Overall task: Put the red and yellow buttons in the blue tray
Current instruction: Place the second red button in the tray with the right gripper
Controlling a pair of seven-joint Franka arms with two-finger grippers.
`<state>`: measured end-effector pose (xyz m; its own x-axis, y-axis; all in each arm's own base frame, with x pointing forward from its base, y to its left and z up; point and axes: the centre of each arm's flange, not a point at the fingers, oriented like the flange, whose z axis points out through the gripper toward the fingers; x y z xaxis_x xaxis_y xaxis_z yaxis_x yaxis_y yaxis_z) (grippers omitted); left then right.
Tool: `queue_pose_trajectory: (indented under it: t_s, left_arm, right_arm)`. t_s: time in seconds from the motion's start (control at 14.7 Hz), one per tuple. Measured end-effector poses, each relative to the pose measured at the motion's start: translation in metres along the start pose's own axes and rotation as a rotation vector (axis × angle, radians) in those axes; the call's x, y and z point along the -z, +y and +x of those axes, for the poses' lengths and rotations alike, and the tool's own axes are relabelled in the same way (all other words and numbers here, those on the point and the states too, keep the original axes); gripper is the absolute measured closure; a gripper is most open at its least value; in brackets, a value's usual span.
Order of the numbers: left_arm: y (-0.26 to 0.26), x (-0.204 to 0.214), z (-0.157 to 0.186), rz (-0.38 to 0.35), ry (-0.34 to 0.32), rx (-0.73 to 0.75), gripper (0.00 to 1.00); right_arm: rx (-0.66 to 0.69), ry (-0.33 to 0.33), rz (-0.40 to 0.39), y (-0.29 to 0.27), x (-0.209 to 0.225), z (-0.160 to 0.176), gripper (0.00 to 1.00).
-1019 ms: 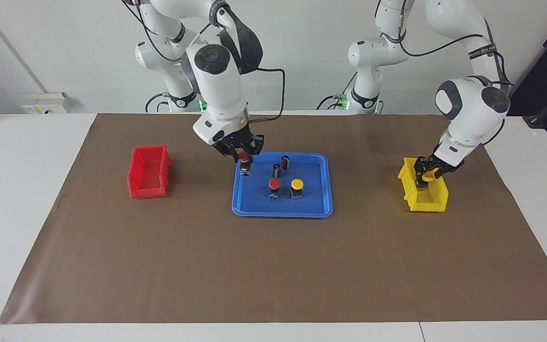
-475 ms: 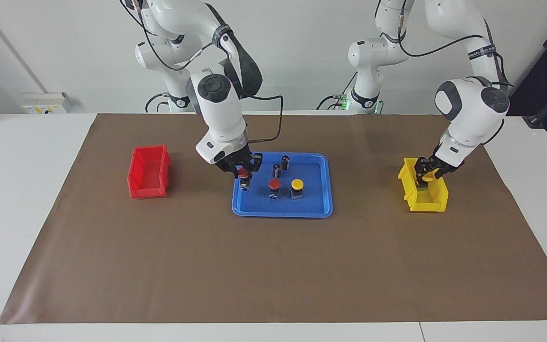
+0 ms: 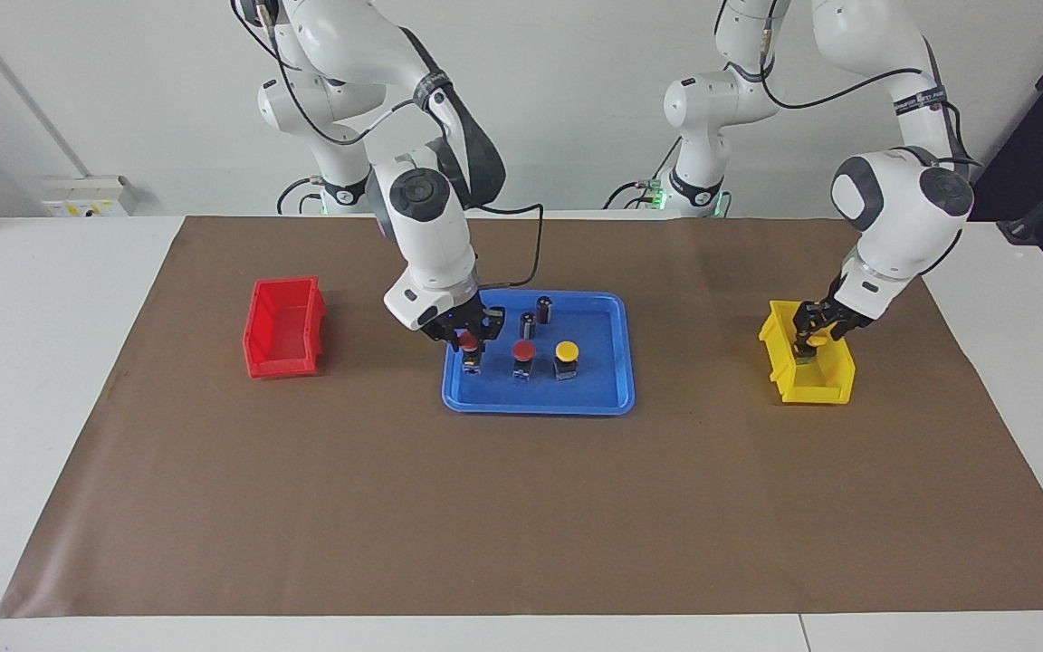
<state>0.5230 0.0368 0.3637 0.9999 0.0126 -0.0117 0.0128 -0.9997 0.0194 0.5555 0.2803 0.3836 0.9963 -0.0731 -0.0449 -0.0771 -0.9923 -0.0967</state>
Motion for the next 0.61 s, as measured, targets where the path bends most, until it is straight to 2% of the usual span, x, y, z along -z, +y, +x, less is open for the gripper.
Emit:
queue_pose_trajectory:
  t_s: [0.14, 0.27, 0.34, 0.41, 0.48, 0.61]
  left_arm:
    - [0.000, -0.004, 0.001, 0.000, -0.004, 0.001, 0.34]
    - [0.000, -0.005, 0.001, -0.001, -0.007, 0.001, 0.53]
    - [0.000, -0.004, 0.001, -0.001, -0.010, 0.001, 0.54]
    - [0.000, -0.001, 0.002, -0.001, -0.015, 0.001, 0.58]
    - [0.000, 0.003, 0.004, -0.002, -0.021, 0.001, 0.58]
    - [0.000, 0.014, 0.008, -0.004, -0.034, 0.000, 0.58]
  right_arm:
    - [0.001, 0.000, -0.001, 0.001, -0.010, 0.001, 0.58]
    - [0.000, -0.006, -0.005, 0.001, -0.020, 0.001, 0.58]
    - [0.000, -0.006, -0.005, 0.001, -0.023, 0.002, 0.58]
    - [0.000, -0.007, -0.006, 0.001, -0.025, 0.002, 0.53]
    - [0.000, -0.006, -0.006, 0.001, -0.024, 0.002, 0.44]
    - [-0.001, 0.004, -0.002, 0.001, -0.019, 0.005, 0.22]
